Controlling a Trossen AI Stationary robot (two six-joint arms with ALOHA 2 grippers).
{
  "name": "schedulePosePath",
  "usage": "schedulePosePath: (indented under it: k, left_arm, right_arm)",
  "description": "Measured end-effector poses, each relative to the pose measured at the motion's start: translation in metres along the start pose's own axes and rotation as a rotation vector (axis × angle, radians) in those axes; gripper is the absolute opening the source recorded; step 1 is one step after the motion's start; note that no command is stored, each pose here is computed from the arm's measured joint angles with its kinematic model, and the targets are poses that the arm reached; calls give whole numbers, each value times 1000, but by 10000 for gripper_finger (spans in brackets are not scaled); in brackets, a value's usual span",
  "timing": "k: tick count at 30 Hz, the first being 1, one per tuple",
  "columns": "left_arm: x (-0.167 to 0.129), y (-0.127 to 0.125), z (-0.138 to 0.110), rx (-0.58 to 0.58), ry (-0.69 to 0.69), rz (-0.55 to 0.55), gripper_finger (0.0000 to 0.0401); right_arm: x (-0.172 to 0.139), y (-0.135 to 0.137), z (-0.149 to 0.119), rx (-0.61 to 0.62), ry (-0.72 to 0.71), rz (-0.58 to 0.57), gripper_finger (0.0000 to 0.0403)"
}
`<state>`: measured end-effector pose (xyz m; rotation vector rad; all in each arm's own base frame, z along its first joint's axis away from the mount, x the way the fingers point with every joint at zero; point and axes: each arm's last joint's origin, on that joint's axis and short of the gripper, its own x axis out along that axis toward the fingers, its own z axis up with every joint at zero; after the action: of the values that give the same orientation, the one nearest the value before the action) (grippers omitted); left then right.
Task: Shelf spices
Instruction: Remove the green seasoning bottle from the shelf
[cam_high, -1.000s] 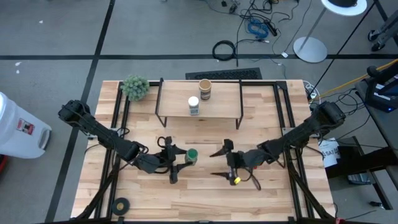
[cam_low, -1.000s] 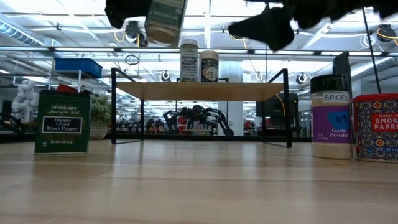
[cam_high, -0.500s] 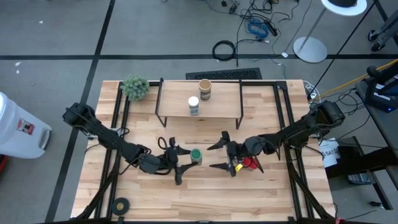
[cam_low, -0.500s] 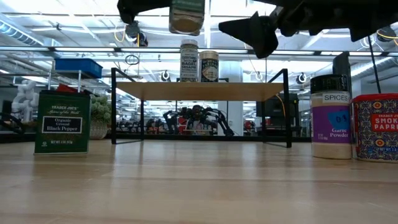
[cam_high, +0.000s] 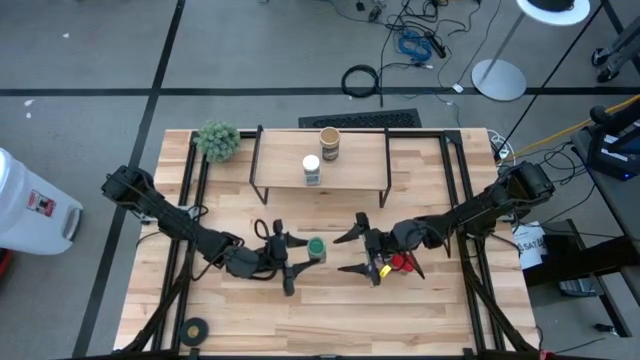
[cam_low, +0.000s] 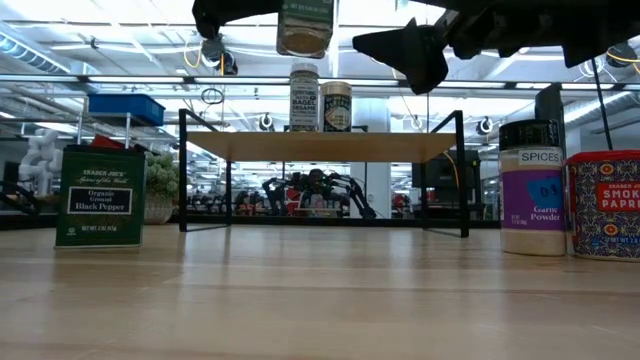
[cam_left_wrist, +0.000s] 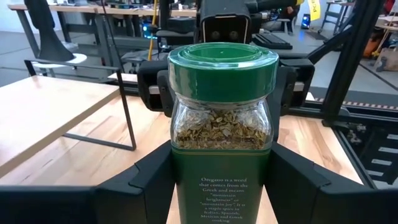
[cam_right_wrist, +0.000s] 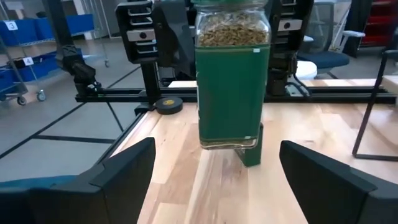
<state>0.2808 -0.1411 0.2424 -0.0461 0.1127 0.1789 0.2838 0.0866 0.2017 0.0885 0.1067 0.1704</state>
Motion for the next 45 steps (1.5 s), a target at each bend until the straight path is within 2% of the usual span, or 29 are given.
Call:
schedulePosePath:
  k: [5,8,19,27,34,38,45]
  left_arm:
    - [0,0,0,10,0,0,214]
    - [0,0,0,12,1,-1,214]
    - [0,1,0,12,1,2,214]
    - [1,1,0,11,0,3,214]
    - [1,0,0,9,0,-8,214]
    - [1,0,0,9,-1,-8,214]
    - [1,1,1,8,-2,-7,214]
  right_arm:
    - [10,-5,1,-56,21,-87,333]
    - [16,-6,0,-65,58,-94,342]
    - [22,-3,0,-27,6,-13,355]
    - [42,-2,-2,-64,6,-13,355]
    - [48,0,3,-102,-14,-11,353]
    - [48,0,3,-115,-16,-11,328]
    - [48,0,3,-111,-17,-14,242]
